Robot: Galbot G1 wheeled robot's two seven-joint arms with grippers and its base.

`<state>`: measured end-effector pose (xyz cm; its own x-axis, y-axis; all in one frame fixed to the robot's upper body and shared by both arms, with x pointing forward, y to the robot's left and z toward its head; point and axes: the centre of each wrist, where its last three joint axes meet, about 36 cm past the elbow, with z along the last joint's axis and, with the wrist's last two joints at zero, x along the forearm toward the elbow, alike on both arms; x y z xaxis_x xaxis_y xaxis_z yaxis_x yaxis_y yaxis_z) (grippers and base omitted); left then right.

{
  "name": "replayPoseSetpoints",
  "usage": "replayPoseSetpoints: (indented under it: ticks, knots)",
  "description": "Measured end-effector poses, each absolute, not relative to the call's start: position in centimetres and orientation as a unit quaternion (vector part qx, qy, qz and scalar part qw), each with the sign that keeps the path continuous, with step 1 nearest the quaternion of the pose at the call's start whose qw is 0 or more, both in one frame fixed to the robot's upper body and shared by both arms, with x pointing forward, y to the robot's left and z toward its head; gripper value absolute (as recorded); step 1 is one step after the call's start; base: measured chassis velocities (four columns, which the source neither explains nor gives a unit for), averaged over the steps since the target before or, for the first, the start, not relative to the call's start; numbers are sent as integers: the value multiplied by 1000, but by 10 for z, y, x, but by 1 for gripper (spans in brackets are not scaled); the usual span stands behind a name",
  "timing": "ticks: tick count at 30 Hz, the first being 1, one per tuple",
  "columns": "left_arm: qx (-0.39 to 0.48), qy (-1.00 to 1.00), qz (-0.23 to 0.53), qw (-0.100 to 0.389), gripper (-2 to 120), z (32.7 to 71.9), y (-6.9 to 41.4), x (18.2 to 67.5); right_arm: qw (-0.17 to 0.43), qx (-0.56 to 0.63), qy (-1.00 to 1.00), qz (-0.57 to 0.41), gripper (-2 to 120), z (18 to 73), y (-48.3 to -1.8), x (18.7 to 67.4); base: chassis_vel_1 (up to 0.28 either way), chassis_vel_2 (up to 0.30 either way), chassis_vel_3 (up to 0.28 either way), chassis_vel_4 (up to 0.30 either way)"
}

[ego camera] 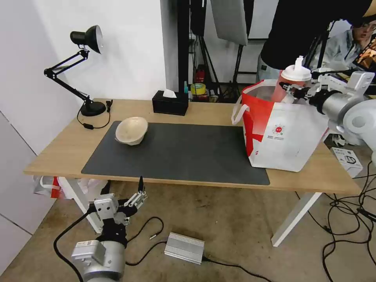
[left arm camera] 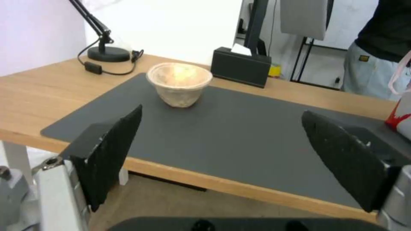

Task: Pick up the trash from the table and place it into the takeout bag.

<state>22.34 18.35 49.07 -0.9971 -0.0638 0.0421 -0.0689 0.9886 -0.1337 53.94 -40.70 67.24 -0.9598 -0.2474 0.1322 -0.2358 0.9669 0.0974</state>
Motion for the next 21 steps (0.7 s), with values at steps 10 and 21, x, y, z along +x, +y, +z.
replayPoseSetpoints:
  ticks: [10, 21]
  knots:
    - [30, -998, 60, 20, 100, 493, 186, 223, 64, 125, -990, -31, 88, 684, -404, 533, 0, 0, 0, 0]
    - [30, -997, 63, 20, 100, 494, 185, 222, 62, 121, -990, -22, 100, 690, -407, 530, 0, 0, 0, 0]
